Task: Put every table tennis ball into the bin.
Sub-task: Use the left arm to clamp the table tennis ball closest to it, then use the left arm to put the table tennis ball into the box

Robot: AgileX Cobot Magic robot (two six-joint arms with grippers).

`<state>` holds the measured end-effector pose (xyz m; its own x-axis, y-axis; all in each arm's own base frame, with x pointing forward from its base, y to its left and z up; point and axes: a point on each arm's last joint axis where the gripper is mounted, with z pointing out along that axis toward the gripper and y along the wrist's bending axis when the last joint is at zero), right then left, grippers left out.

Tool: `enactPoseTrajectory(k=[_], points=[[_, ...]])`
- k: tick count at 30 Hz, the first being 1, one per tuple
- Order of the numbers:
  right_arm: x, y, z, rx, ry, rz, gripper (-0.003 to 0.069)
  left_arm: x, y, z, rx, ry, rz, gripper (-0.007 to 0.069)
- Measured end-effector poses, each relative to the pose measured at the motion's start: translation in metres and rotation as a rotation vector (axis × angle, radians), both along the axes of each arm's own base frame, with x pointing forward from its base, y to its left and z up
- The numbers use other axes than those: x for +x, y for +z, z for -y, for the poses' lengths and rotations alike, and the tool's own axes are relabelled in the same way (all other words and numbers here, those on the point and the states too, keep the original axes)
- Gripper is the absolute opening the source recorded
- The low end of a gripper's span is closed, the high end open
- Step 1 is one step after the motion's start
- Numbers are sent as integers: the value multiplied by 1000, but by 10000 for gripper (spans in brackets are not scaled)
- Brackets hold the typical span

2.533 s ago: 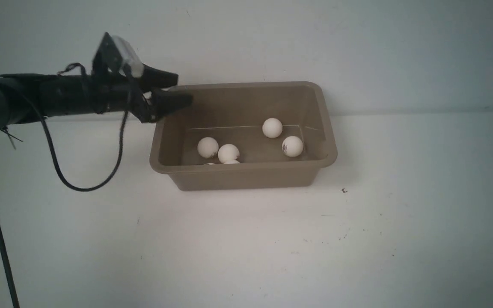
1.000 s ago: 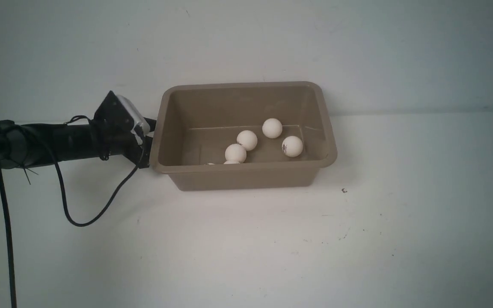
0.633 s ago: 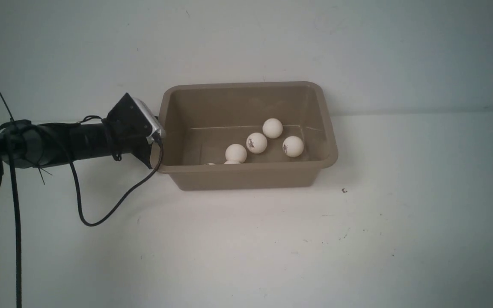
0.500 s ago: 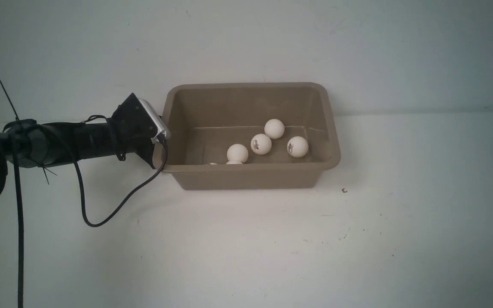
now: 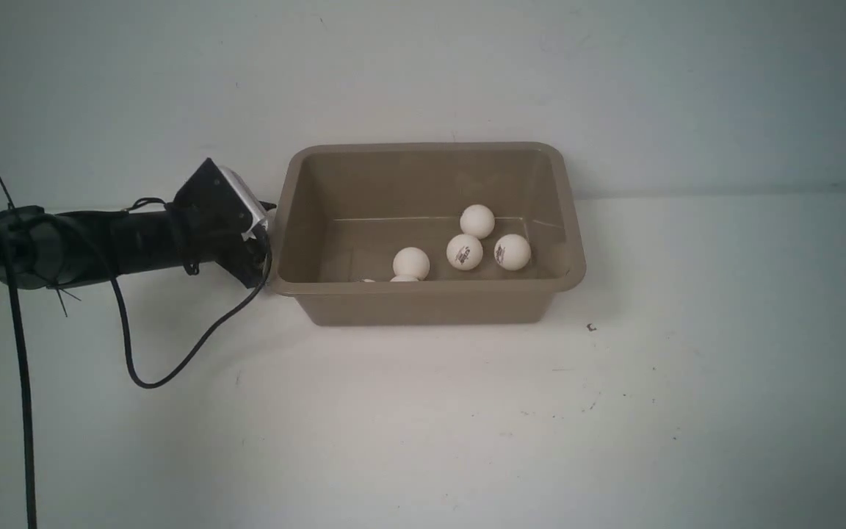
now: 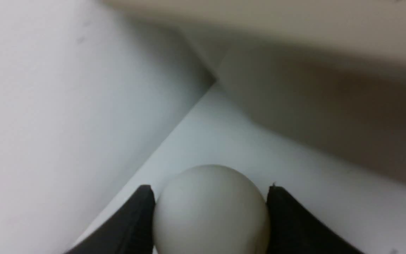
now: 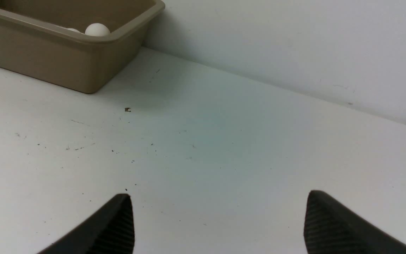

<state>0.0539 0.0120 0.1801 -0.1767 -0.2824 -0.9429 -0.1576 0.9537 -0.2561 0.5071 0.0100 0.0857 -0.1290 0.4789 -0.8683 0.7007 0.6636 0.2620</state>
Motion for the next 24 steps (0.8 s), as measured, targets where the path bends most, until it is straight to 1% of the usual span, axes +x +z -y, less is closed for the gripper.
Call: enactPoseTrajectory(k=[1,2,5,7,9,12,16,19,24], points=[[0,0,0,0,0,0,589,0,1,-1,1,2,2,353],[0,0,0,0,0,0,589,0,3,-10,-10,17,2,353],[0,0,0,0,0,0,589,-4,13,-27,-81,16,10,353],[0,0,0,0,0,0,589,-8,22,-32,-158,-23,20,353],[0,0,0,0,0,0,589,-15,35,-37,-250,-96,44,353],[0,0,0,0,0,0,589,-19,49,-36,-301,-141,58,353],[0,0,0,0,0,0,589,-20,66,-24,-327,-179,65,353],[0,0,0,0,0,0,589,-19,72,-6,-330,-217,64,353],[0,0,0,0,0,0,589,-22,70,46,-315,-335,40,353]])
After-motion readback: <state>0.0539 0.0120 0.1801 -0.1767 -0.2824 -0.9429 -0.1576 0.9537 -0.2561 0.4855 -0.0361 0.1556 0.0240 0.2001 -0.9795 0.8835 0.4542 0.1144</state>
